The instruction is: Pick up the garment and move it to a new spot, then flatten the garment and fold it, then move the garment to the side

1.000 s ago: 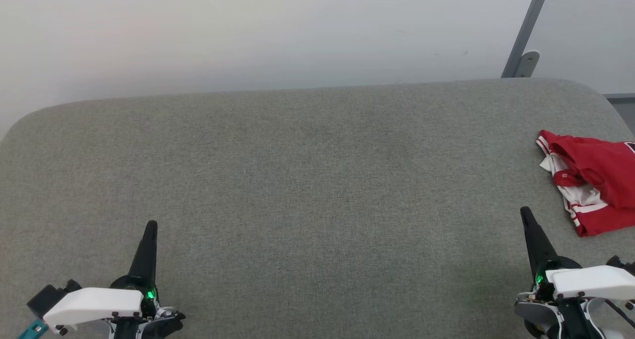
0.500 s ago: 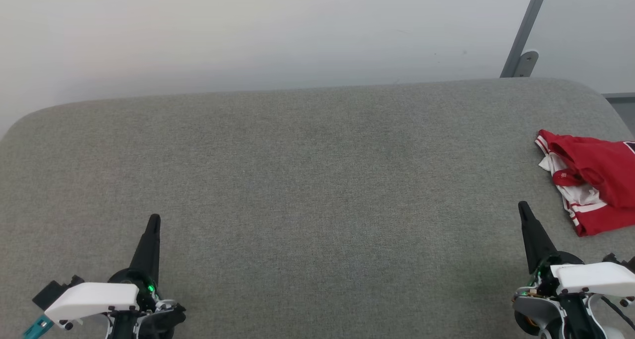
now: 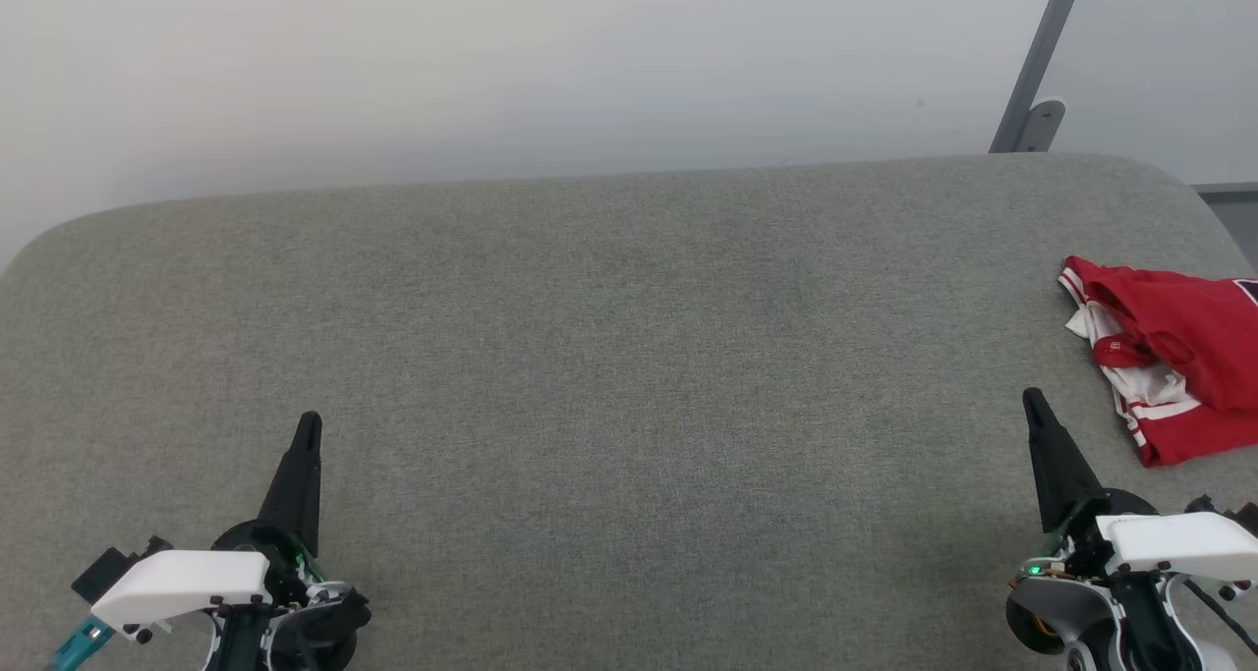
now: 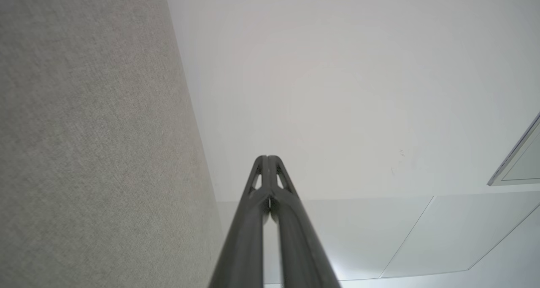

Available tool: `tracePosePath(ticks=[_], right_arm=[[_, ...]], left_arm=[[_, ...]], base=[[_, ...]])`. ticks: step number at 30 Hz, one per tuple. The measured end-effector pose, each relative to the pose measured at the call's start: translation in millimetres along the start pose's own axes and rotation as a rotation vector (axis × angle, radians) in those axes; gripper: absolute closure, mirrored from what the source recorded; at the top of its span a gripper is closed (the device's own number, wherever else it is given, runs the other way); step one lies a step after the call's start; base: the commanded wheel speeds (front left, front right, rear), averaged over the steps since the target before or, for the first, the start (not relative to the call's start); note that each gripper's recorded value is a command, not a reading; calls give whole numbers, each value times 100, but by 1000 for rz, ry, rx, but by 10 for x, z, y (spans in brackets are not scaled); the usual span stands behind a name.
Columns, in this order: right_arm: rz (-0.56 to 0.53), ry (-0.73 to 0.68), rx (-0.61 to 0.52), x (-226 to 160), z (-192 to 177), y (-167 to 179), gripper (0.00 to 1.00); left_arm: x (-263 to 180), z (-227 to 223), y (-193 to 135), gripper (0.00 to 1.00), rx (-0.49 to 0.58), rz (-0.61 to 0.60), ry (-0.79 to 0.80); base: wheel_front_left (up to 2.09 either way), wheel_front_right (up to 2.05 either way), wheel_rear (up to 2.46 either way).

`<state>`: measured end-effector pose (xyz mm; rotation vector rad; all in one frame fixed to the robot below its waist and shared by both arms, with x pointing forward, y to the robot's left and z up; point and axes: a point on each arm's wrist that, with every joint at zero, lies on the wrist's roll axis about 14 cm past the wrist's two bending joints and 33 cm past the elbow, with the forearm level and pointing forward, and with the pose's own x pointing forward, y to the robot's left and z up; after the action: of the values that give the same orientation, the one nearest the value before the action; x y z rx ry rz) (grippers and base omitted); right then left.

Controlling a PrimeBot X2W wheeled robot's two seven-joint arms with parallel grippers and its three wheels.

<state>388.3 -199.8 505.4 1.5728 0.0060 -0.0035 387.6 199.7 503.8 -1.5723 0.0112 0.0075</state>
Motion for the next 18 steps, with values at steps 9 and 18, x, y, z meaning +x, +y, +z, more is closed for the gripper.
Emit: tracePosePath(ticks=[9, 18], right_arm=[[0, 0, 0, 0, 1, 0, 100], [0, 0, 0, 0, 1, 1, 100]], left_arm=[[0, 1, 0, 100, -1, 0, -1], [0, 1, 0, 100, -2, 0, -1]], base=[[0, 0, 0], [0, 0, 0]])
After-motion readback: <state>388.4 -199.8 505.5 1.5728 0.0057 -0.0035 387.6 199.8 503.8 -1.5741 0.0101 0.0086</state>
